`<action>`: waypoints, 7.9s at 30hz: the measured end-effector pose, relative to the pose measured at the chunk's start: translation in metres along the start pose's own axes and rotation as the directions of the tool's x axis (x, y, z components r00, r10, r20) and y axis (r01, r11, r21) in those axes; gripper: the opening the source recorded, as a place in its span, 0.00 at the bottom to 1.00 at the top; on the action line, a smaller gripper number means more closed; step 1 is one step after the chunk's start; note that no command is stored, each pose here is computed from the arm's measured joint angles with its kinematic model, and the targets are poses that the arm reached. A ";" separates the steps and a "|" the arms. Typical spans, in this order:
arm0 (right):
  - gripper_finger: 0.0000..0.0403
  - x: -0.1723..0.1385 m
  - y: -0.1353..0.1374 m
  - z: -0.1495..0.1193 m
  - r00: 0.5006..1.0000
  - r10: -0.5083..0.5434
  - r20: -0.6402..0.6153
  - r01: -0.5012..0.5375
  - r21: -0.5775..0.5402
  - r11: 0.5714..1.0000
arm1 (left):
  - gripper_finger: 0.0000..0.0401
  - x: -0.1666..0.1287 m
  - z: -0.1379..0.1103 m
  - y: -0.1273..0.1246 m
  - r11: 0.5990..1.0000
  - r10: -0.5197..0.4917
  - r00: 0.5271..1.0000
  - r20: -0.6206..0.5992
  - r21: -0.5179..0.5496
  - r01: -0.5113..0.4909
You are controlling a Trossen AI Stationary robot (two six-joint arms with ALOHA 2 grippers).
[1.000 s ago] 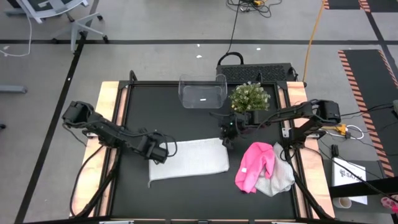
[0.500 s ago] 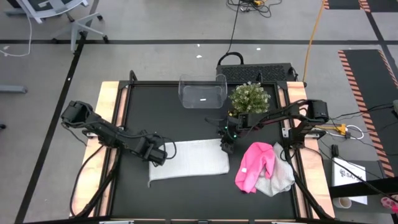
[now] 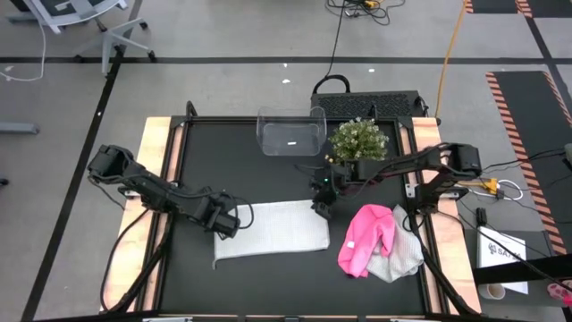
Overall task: Fold microfiber towels
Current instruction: Fold the left gray towel
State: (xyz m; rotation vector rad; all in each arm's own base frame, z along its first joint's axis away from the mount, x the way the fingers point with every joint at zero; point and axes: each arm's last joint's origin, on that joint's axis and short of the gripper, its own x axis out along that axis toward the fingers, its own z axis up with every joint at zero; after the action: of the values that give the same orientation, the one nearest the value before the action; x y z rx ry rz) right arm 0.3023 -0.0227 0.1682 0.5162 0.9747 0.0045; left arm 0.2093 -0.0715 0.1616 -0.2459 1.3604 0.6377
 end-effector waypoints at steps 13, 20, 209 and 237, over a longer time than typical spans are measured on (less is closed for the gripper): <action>0.31 -0.042 0.043 0.057 0.983 -0.111 -0.146 0.087 -0.161 0.983 | 0.09 0.002 0.006 0.004 1.000 0.005 1.000 -0.007 0.019 -0.005; 0.31 -0.023 0.032 0.049 0.966 -0.170 -0.194 0.129 -0.209 0.969 | 0.09 0.003 0.008 0.006 1.000 0.007 1.000 -0.010 0.013 -0.007; 0.00 0.053 0.047 -0.025 0.926 -0.092 -0.367 0.021 -0.193 0.981 | 0.09 0.019 -0.005 -0.016 0.906 -0.190 0.981 0.041 0.393 0.159; 0.00 0.014 0.009 0.007 0.960 -0.141 -0.244 0.115 -0.120 0.986 | 0.09 -0.017 0.017 -0.018 0.930 -0.215 0.968 0.131 0.329 0.162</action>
State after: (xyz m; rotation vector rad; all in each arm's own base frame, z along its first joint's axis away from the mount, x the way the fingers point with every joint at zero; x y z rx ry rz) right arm 0.3178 -0.0141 0.1637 0.3598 1.2485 0.0050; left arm 0.2319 -0.0818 0.1785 -0.0620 1.2399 0.2653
